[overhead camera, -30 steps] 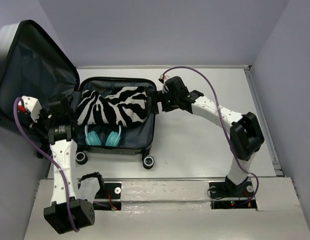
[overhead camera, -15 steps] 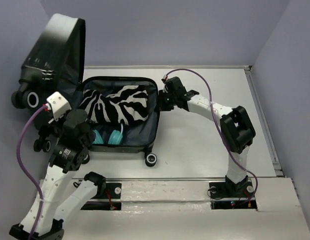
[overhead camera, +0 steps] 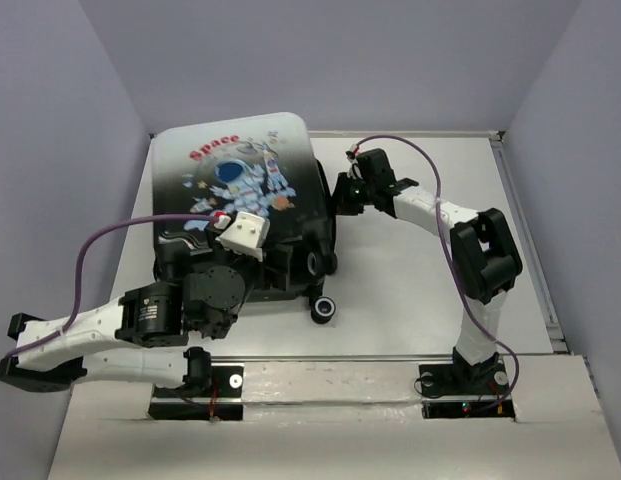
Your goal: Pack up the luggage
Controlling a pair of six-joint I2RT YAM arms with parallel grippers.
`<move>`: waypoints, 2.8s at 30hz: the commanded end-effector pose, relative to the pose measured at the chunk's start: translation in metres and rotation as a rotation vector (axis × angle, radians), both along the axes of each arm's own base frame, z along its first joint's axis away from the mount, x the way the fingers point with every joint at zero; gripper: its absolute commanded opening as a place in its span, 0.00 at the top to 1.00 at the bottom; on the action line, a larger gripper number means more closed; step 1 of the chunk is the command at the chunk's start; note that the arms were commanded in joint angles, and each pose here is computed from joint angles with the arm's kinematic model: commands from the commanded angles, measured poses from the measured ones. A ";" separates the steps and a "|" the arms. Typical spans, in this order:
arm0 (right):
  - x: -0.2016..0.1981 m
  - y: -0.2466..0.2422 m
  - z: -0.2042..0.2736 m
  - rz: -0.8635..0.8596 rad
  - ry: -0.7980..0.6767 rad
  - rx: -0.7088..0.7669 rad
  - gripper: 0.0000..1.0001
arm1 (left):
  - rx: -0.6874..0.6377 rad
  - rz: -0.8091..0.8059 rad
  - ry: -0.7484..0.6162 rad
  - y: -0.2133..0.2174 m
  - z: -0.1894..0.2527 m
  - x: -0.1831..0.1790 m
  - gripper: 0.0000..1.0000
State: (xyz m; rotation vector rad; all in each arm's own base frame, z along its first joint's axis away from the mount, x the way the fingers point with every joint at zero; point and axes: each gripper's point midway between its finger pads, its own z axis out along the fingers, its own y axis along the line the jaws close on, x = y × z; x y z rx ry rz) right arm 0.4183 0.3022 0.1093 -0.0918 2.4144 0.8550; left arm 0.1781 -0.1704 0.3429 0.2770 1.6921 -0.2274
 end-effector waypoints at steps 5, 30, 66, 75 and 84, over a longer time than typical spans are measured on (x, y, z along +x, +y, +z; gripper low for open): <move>0.022 -0.110 0.006 -0.160 -0.022 -0.123 0.45 | -0.418 -0.260 -0.077 -0.039 0.126 -0.034 0.01; -0.207 0.017 0.134 0.388 -0.302 -0.016 0.93 | -0.393 0.250 0.137 0.119 0.097 0.361 0.04; -0.097 -0.201 0.069 -0.425 -0.198 -0.236 0.66 | -0.426 0.199 0.334 0.118 -0.093 0.471 0.11; -0.115 -0.186 0.039 -0.352 -0.125 -0.188 0.93 | -0.377 0.133 0.573 0.063 -0.166 0.418 0.40; -0.075 -0.151 0.026 -0.282 -0.107 -0.159 0.93 | -0.374 0.137 0.678 0.043 -0.197 0.318 0.44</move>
